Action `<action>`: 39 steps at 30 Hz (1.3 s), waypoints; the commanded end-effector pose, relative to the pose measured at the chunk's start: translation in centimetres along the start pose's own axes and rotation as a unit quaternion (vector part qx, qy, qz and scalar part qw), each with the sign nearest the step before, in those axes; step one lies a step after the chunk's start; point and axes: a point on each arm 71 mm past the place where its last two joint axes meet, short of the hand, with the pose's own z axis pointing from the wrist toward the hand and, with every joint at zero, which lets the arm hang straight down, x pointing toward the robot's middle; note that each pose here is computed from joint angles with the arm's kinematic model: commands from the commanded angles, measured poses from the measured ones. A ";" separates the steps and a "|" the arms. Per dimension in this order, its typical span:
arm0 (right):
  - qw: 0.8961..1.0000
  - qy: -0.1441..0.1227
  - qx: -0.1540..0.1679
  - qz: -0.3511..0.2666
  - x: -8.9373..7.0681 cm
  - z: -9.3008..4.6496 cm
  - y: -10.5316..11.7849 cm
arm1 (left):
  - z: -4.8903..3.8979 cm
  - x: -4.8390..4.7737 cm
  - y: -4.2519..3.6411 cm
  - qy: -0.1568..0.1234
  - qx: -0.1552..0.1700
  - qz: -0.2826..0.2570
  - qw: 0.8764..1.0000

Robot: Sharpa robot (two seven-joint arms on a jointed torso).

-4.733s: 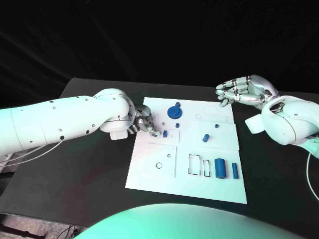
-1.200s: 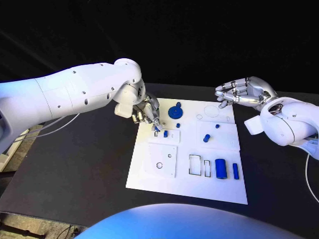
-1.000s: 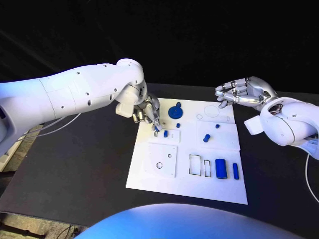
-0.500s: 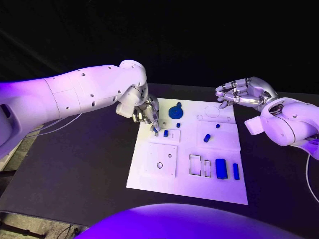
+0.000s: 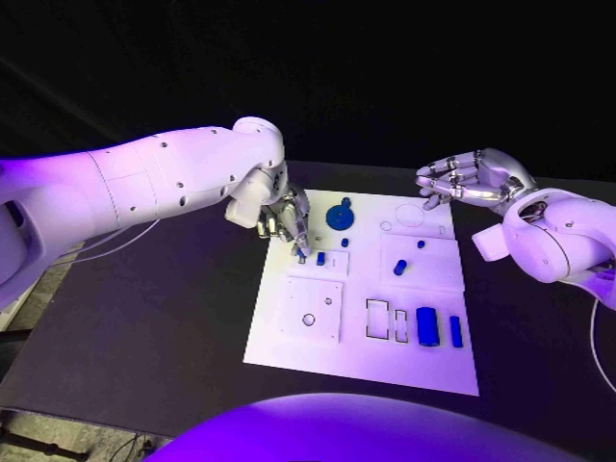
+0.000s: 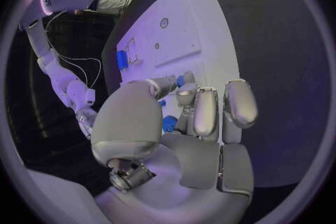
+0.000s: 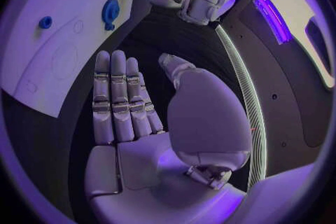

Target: Assemble the parts on the task board

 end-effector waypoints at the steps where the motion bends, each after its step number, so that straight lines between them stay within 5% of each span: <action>1: 1.000 0.004 -0.005 0.001 0.1 0.0 0.1 | 0.04 0.13 -0.29 0.009 0.009 0.001 1.000; 39: 1.000 0.005 -0.005 0.001 0.2 0.0 0.1 | 0.80 0.57 0.04 0.007 -0.007 0.009 1.000</action>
